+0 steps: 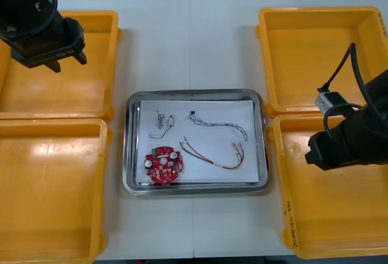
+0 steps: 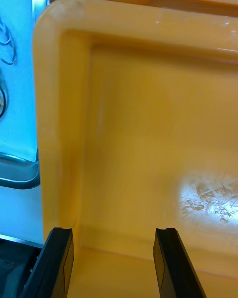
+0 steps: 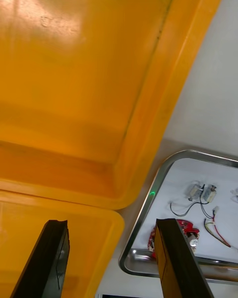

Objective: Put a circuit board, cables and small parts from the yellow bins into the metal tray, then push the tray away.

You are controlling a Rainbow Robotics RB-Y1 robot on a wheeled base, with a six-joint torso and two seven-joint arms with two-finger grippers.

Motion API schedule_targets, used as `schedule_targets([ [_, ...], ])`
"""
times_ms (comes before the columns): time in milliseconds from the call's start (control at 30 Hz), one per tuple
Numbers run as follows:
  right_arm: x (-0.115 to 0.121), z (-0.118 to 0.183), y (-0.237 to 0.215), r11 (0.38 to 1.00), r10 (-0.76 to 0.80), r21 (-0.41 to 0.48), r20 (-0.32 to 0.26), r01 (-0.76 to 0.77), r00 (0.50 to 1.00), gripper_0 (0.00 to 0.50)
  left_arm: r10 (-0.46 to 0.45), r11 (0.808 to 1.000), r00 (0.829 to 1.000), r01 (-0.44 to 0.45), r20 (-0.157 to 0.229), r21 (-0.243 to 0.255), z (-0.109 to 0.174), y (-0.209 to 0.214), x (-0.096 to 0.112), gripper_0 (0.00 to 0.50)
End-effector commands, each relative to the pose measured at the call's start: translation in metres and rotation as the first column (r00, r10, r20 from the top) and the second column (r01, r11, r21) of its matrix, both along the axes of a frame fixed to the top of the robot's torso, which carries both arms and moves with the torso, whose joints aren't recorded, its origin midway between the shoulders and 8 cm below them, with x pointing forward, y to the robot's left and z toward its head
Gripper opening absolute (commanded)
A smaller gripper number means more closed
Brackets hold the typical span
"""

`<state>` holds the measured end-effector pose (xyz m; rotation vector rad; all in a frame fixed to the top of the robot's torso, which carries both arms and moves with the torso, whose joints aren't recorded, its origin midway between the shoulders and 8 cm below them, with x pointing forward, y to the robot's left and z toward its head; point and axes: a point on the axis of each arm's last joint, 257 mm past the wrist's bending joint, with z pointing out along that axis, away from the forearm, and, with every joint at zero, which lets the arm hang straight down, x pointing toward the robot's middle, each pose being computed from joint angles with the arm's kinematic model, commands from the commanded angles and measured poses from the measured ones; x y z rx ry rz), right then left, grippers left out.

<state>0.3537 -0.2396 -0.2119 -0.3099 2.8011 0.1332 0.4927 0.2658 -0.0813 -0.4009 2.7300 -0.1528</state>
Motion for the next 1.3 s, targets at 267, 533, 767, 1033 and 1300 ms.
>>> schedule_targets([
  [267, 0.001, 0.014, 0.031, 0.899, 0.410, -0.185, 0.037, -0.397, 0.911, 0.468, -0.093, 0.993, 0.996, 0.092, 0.014, 0.069, 0.006, 0.068, -0.017, 0.500],
  [533, -0.020, 0.014, 0.051, 0.774, 0.590, -0.303, 0.027, -0.556, 0.807, 0.468, -0.153, 0.982, 0.988, 0.151, 0.007, 0.113, -0.005, 0.091, -0.034, 0.500],
  [767, -0.027, 0.006, 0.079, 0.702, 0.683, -0.322, 0.050, -0.635, 0.729, 0.468, -0.168, 0.979, 0.986, 0.164, 0.021, 0.124, -0.013, 0.102, -0.054, 0.500],
  [1033, -0.020, -0.005, 0.121, 0.625, 0.761, -0.334, 0.055, -0.706, 0.647, 0.468, -0.182, 0.974, 0.982, 0.173, 0.045, 0.146, -0.021, 0.112, -0.080, 0.500],
  [1300, -0.019, -0.019, 0.163, 0.525, 0.833, -0.356, 0.028, -0.773, 0.553, 0.469, -0.191, 0.968, 0.980, 0.179, 0.055, 0.178, -0.029, 0.122, -0.106, 0.500],
])
